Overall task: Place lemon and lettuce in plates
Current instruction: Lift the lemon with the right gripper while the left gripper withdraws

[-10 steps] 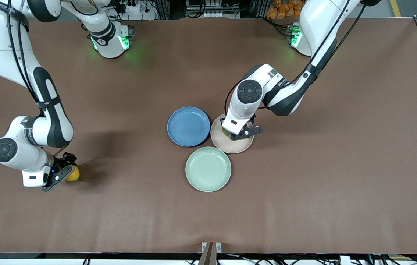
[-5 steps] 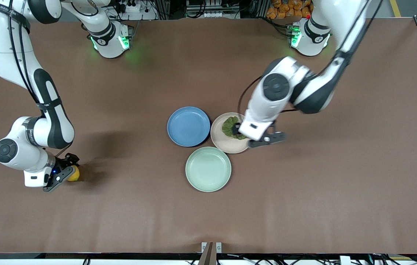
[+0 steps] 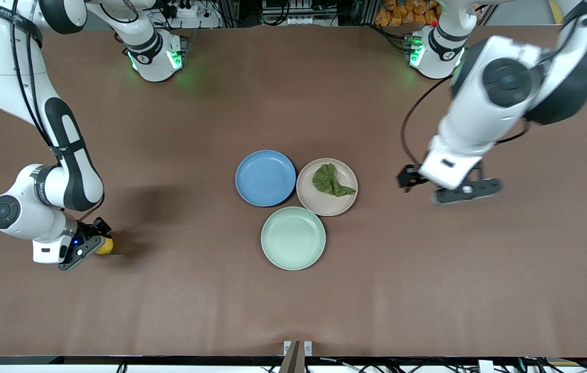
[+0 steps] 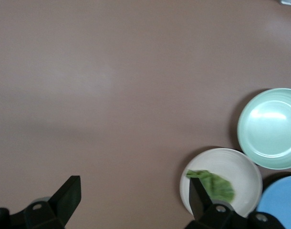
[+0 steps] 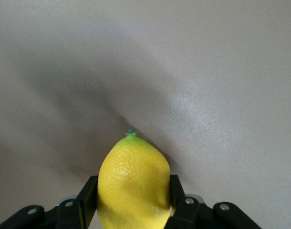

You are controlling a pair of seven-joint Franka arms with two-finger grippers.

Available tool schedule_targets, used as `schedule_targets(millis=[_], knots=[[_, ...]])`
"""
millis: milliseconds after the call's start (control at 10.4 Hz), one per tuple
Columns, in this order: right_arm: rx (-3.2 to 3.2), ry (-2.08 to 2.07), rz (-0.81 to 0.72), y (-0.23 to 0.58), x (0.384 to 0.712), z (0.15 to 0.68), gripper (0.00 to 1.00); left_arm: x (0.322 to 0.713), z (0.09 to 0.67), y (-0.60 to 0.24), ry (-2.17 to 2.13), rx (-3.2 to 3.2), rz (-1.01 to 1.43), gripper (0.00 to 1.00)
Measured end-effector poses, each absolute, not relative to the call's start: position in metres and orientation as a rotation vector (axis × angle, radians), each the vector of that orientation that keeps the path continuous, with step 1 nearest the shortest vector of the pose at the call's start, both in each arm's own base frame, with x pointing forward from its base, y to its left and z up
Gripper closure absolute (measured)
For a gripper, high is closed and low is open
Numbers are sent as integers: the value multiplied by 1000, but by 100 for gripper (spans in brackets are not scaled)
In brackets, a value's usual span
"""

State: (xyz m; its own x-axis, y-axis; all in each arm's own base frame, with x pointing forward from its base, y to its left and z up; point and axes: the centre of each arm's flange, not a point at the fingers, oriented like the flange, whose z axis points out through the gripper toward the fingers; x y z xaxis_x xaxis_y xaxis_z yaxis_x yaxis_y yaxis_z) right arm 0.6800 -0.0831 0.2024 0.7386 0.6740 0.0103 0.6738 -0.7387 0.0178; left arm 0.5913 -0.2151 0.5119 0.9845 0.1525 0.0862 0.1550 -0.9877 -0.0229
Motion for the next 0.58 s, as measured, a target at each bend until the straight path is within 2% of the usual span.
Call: schedule_targets(millis=[579], knots=[[3066,851,-80,-66,673,215,36,570,589,-137,-208,-3018,-131,0]])
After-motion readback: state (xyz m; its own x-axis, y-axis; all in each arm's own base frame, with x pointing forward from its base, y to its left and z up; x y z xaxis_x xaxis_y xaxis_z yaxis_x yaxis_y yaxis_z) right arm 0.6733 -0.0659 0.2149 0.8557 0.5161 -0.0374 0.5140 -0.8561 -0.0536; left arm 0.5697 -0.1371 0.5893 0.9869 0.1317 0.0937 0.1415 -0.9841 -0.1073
